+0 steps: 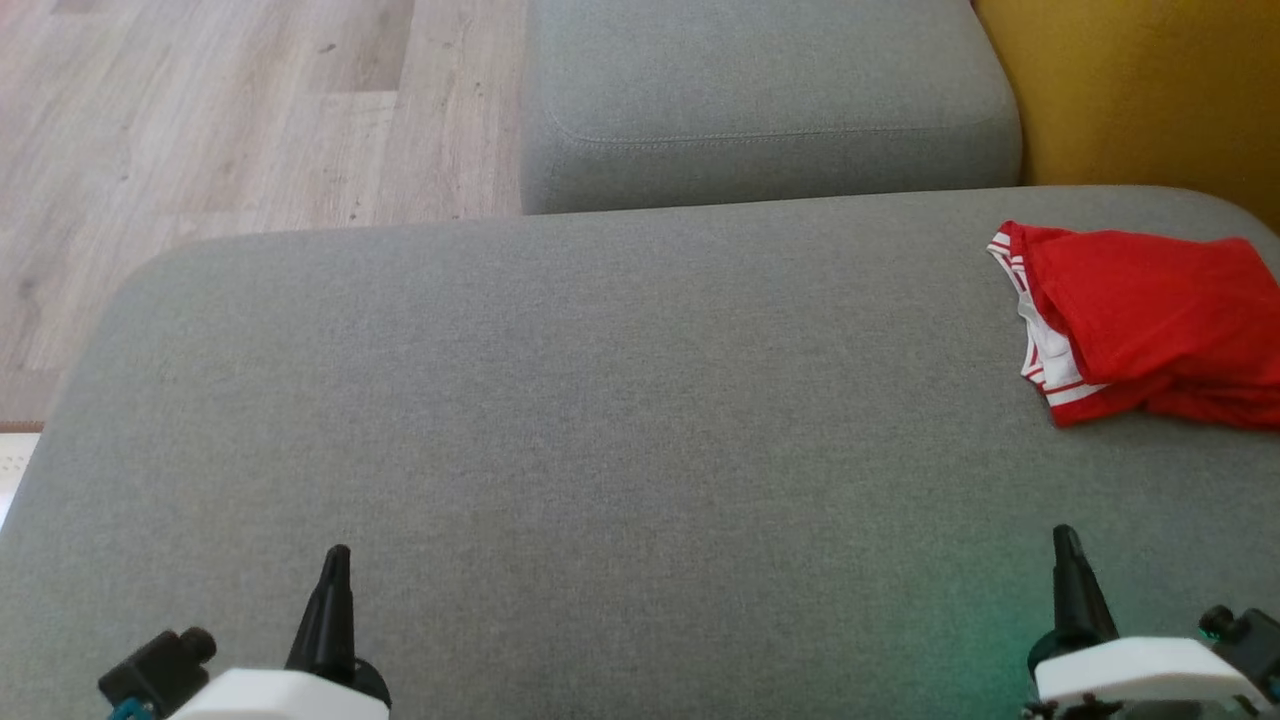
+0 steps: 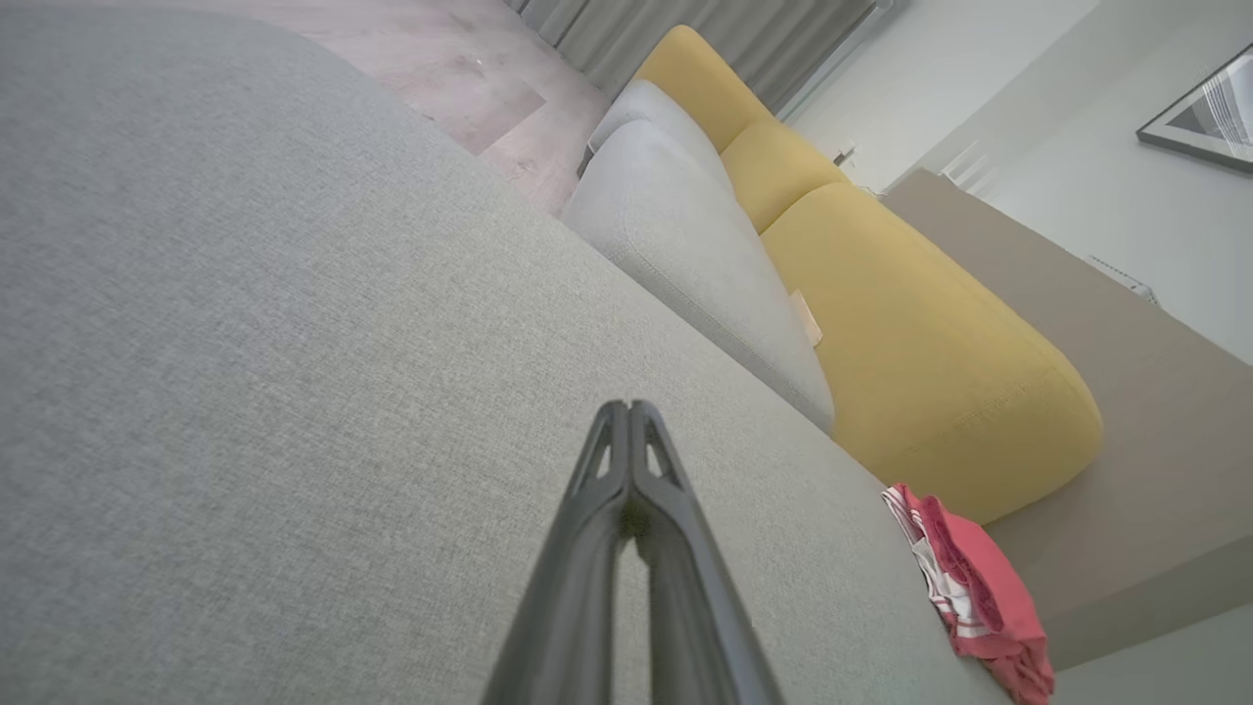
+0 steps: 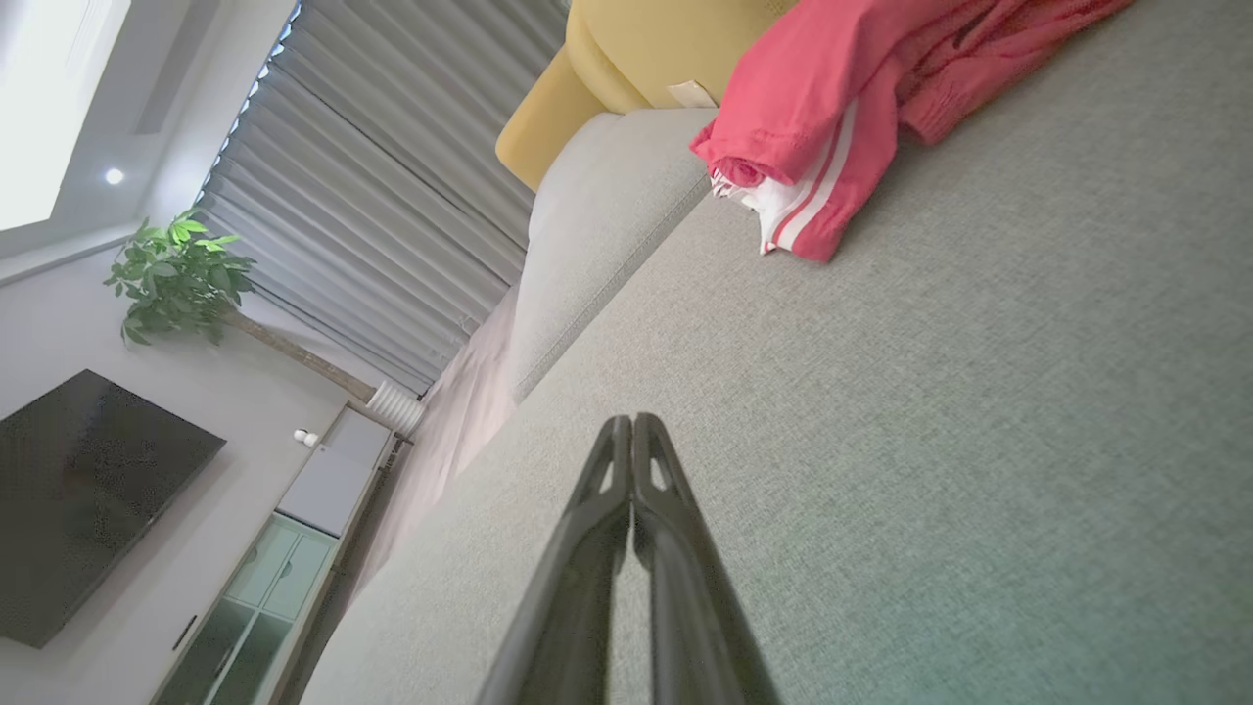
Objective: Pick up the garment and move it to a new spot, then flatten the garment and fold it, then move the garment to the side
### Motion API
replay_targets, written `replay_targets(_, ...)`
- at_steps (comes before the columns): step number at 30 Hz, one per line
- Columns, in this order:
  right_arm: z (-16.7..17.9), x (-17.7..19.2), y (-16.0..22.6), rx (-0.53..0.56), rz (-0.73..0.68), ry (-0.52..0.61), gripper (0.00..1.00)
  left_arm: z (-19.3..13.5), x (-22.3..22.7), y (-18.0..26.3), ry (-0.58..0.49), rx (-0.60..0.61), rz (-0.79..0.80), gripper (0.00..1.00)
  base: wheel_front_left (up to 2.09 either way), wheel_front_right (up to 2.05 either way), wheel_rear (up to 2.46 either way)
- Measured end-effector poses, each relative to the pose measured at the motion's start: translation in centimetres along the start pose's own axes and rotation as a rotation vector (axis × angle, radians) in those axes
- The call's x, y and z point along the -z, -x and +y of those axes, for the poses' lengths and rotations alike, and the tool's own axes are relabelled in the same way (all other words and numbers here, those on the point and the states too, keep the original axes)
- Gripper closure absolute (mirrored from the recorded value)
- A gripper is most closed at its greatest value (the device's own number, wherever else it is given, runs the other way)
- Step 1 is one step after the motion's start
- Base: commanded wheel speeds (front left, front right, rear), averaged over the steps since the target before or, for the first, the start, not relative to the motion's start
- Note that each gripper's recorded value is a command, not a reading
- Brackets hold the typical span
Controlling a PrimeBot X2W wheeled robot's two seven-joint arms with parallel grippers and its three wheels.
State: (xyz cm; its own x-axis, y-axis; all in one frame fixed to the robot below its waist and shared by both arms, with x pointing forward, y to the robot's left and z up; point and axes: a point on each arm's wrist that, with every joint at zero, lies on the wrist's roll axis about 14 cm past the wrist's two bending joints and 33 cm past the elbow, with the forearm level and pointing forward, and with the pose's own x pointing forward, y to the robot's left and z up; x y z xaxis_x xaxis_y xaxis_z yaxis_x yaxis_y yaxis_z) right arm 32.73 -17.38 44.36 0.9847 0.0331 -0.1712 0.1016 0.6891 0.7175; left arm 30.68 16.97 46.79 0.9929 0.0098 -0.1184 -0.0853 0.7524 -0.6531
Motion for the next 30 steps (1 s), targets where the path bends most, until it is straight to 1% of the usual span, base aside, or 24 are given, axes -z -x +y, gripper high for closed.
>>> replay_targets(9, 0.2, -0.9, -0.8, 0.002, -0.017, -0.11, 1.0, 0.5, 0.1, -0.8, 0.119, -0.019, 0.02, 1.0, 0.0, 0.0, 0.0)
replay_targets(19, -0.3, -1.3, -1.0, 0.018, -0.023, -0.208, 1.0, 0.5, 0.0, -1.6, 0.229, -0.017, 0.033, 1.0, 0.0, 0.0, 0.0)
replay_targets(30, -0.1, -2.1, -1.8, 0.011, -0.034, -0.328, 1.0, 0.6, -0.5, -2.7, 0.363, -0.016, 0.032, 1.0, 0.0, 0.0, 0.0)
